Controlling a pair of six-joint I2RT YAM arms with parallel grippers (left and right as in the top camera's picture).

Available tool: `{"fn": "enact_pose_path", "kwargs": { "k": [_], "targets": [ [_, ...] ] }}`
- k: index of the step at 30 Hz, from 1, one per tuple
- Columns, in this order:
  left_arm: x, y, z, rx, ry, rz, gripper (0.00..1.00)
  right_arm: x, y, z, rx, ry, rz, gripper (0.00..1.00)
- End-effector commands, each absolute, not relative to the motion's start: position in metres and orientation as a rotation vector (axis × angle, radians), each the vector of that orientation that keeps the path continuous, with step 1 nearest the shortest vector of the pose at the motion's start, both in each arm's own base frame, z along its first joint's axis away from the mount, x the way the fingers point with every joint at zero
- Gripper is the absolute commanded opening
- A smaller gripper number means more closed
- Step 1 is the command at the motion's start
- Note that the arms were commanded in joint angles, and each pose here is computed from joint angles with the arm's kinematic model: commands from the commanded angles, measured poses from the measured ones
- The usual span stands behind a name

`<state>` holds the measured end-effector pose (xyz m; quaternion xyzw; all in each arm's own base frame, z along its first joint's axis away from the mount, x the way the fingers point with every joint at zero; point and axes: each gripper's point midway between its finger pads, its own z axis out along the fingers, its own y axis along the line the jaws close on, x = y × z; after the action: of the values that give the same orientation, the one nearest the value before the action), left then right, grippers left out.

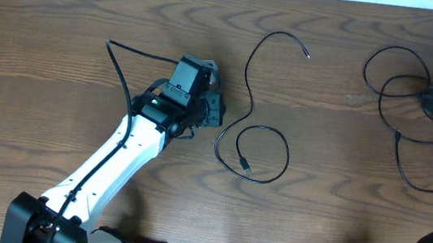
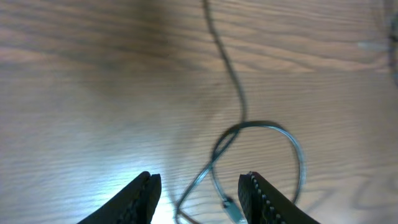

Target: Untangle cables

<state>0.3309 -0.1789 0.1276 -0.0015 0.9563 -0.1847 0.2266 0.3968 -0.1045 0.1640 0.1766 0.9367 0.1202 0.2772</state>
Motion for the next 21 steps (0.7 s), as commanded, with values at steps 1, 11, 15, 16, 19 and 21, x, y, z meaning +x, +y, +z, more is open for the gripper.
{"fn": "enact_pose_path", "kwargs": {
  "k": [1,11,15,16,19,21],
  "targets": [
    [0.338,-0.15,0.123,-0.059,2.637,-0.335,0.46,0.399,-0.043,0.159,0.138,2.581,0.411,0.58],
    [0.331,-0.088,0.109,-0.263,2.714,-0.144,0.46,0.362,0.104,0.125,-0.3,2.727,0.554,0.71],
    [0.335,-0.071,0.109,-0.333,2.708,-0.128,0.46,0.35,0.155,0.116,-0.31,2.742,0.627,0.74],
    [0.335,-0.068,0.109,-0.345,2.707,-0.125,0.47,0.346,0.17,0.113,-0.3,2.746,0.651,0.74],
    [0.335,-0.063,0.109,-0.362,2.707,-0.121,0.46,0.339,0.204,0.106,-0.203,2.767,0.722,0.76],
    [0.335,-0.063,0.108,-0.362,2.708,-0.12,0.46,0.334,0.224,0.101,-0.107,2.796,0.764,0.75]
  ]
}}
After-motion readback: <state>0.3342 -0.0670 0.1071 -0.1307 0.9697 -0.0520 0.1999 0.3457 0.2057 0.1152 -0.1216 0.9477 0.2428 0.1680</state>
